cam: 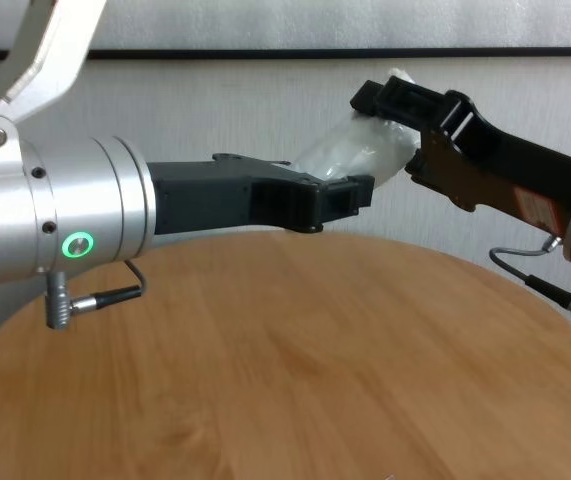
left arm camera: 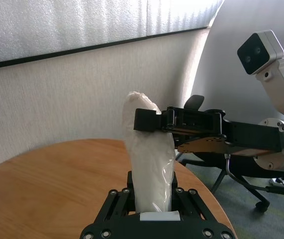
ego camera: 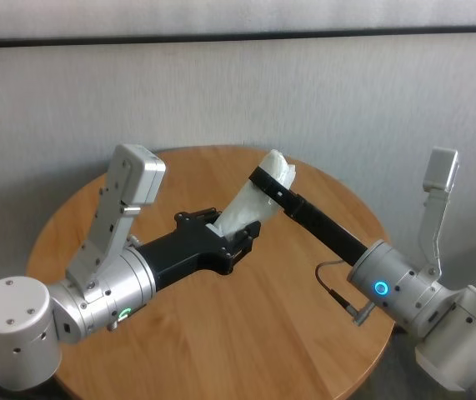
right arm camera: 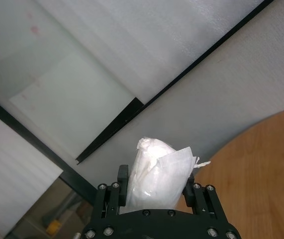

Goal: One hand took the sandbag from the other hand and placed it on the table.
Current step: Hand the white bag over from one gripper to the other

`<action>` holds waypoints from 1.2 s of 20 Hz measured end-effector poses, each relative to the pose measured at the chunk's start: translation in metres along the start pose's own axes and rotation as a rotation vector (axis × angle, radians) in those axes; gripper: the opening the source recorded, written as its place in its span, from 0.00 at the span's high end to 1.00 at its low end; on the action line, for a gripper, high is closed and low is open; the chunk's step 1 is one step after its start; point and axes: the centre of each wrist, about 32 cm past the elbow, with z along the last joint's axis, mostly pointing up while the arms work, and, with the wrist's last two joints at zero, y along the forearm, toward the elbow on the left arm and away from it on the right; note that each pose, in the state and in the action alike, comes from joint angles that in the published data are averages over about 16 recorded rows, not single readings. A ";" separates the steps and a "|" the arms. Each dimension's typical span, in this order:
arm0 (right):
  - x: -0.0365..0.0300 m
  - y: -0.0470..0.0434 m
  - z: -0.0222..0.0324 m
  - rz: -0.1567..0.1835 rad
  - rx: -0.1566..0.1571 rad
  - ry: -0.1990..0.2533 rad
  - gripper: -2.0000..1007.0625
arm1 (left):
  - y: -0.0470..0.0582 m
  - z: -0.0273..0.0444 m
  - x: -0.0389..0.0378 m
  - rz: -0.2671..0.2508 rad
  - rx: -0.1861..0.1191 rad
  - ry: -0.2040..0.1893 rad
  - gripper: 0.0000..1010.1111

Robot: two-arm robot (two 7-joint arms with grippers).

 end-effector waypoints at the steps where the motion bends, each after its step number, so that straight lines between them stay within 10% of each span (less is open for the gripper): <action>1: 0.0000 -0.0001 -0.0001 0.000 0.001 0.002 0.38 | 0.000 0.0000 0.0000 0.000 0.000 0.000 0.62; 24: 0.0000 -0.0020 -0.0034 -0.026 0.035 0.041 0.38 | 0.000 0.0001 0.0000 0.000 -0.001 0.000 0.07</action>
